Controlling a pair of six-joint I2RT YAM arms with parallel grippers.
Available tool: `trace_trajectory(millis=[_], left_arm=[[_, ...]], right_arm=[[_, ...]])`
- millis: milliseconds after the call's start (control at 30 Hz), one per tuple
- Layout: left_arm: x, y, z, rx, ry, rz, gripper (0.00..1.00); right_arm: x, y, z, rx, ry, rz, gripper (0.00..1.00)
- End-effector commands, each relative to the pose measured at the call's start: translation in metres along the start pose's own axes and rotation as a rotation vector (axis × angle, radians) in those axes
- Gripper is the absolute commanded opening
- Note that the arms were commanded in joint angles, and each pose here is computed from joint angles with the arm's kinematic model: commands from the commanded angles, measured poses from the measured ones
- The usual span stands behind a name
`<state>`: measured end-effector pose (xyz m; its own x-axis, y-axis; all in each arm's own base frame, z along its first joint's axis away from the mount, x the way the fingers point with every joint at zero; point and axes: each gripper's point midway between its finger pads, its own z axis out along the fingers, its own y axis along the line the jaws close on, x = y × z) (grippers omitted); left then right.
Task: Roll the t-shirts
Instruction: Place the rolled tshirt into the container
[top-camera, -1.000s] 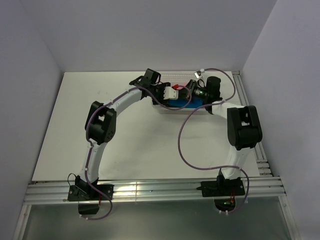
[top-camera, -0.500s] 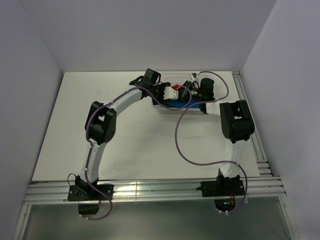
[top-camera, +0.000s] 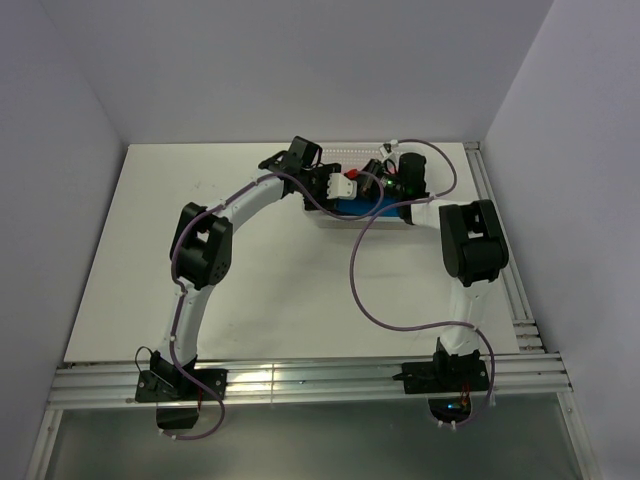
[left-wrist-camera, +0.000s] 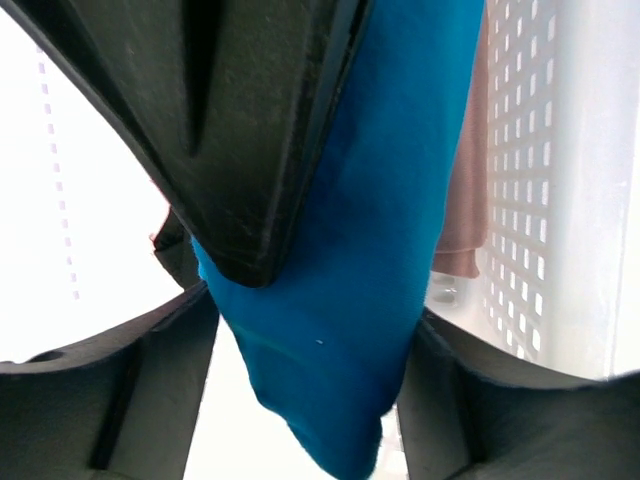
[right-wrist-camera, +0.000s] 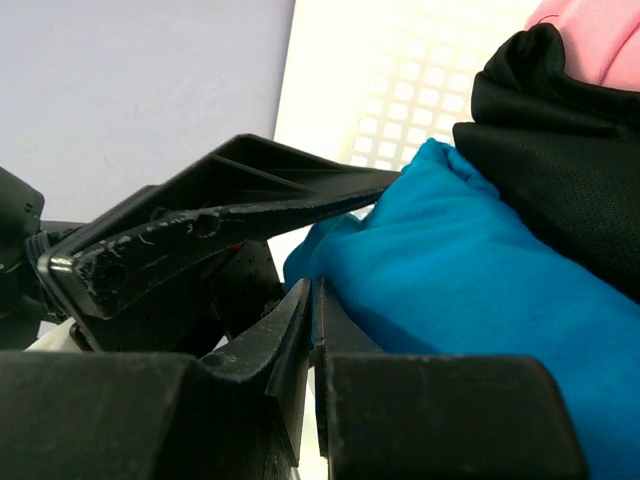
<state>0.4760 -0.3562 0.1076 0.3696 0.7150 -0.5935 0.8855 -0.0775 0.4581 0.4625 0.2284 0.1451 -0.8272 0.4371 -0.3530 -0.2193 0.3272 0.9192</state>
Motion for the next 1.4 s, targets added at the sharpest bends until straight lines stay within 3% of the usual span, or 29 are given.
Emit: trace_trajectory(millis=[0, 267, 567, 800, 1100, 1367], left_arm=[[-0.027, 0.017, -0.031, -0.038, -0.015, 0.047, 0.72], [-0.034, 0.023, -0.047, -0.058, -0.008, 0.06, 0.8], [-0.047, 0.032, -0.074, -0.083, 0.008, 0.09, 0.82], [-0.074, 0.05, -0.125, -0.206, -0.001, 0.102, 0.89], [-0.114, 0.077, -0.225, -0.464, -0.133, -0.216, 0.97], [-0.067, 0.052, -0.292, -0.632, -0.163, -0.459, 0.99]], right_arm=[[-0.006, 0.004, 0.009, -0.007, -0.008, -0.046, 0.11], [-0.006, -0.001, 0.011, 0.003, -0.006, -0.053, 0.11], [-0.006, -0.005, 0.014, 0.004, -0.004, -0.052, 0.11], [-0.009, 0.001, 0.014, -0.004, 0.006, -0.065, 0.12], [-0.018, 0.047, -0.001, -0.053, -0.004, -0.124, 0.26], [-0.021, 0.089, -0.037, -0.093, -0.045, -0.219, 0.36]])
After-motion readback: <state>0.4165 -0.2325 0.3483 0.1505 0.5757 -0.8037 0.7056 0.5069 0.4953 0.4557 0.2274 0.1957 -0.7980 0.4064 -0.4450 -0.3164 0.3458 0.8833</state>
